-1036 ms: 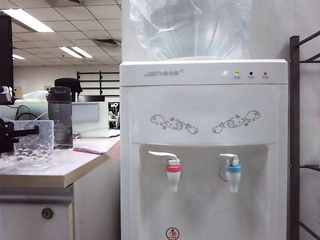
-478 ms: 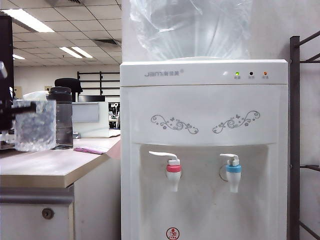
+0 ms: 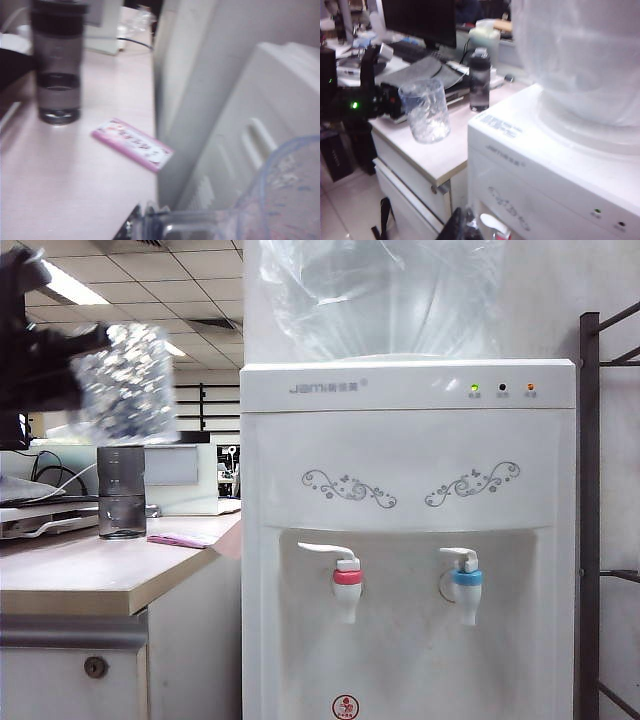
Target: Pick up the plastic mug from the left desk, go to the cold water outlet of the water dispenser, press the vertical switch to get some water, then put the mug back on the desk.
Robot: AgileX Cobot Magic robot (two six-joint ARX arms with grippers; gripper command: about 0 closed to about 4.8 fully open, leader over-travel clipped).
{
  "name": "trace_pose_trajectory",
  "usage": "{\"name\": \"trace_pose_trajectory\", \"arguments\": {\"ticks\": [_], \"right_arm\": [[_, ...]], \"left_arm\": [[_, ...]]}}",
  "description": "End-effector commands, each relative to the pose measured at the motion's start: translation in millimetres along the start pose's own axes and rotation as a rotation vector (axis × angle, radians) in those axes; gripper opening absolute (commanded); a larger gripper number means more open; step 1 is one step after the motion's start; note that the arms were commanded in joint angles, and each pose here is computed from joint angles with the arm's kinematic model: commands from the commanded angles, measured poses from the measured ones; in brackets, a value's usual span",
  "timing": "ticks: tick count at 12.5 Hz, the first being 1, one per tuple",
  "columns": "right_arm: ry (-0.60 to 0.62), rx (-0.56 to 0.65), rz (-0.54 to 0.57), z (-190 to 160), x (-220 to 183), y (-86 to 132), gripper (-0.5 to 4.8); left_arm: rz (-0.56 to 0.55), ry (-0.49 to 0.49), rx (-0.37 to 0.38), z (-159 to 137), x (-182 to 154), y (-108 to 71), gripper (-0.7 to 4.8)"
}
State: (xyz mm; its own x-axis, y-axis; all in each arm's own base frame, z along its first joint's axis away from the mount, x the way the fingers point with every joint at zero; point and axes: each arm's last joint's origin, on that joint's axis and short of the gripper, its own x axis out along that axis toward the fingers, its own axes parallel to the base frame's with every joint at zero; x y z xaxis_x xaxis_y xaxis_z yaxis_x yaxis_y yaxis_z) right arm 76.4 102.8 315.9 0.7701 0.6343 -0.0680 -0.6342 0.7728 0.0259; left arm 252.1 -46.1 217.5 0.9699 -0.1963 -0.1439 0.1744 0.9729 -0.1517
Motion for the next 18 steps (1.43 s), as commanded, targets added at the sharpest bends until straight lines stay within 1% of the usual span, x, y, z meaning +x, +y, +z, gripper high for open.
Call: {"name": "trace_pose_trajectory", "arguments": {"ticks": [1,2,3,4,7,10,11,12,13,14,15,16,18], "right_arm": [[-0.039,0.013,-0.087,4,-8,-5,-0.01],[-0.036,0.012,-0.122,4,-9,-6,-0.01],[-0.026,0.007,-0.176,3,-12,-9,-0.01],[-0.024,0.007,-0.187,2,-14,-10,-0.01],[-0.038,0.012,-0.186,3,-17,-11,-0.01],[-0.048,0.017,-0.186,4,-20,-12,-0.01],[-0.048,0.017,-0.186,4,-21,-12,-0.01],[-0.038,0.013,-0.186,3,-22,-12,-0.01],[-0.041,0.014,-0.186,3,-22,-12,-0.01],[-0.049,0.018,-0.186,4,-22,-12,-0.01],[-0.050,0.018,-0.185,4,-23,-12,-0.01],[-0.069,0.026,-0.181,5,-28,-14,-0.01],[-0.075,0.029,-0.180,6,-30,-14,-0.01]], "left_arm": [[-0.093,0.009,-0.010,4,-12,-33.3,-0.06],[-0.112,0.021,-0.020,3,-15,-39.2,-0.06],[-0.142,0.044,-0.014,1,-19,-50.4,-0.06],[-0.160,0.057,-0.008,-1,-22,-59.4,-0.06],[-0.243,0.076,0.006,-5,-29,-83.6,-0.06],[-0.303,0.087,0.023,-11,-38,-106.0,-0.06],[-0.325,0.102,0.039,-18,-42,-119.5,-0.06],[-0.356,0.107,0.064,-26,-42,-132.1,-0.06],[-0.405,0.103,0.069,-37,-40,-146.1,-0.06],[-0.456,0.091,0.096,-54,-35,-161.9,-0.06],[-0.467,0.087,0.094,-60,-32,-165.5,-0.06],[-0.526,0.057,0.080,-110,-22,-189.8,-0.06],[-0.495,0.041,0.076,-127,-20,-193.4,-0.06]]}}
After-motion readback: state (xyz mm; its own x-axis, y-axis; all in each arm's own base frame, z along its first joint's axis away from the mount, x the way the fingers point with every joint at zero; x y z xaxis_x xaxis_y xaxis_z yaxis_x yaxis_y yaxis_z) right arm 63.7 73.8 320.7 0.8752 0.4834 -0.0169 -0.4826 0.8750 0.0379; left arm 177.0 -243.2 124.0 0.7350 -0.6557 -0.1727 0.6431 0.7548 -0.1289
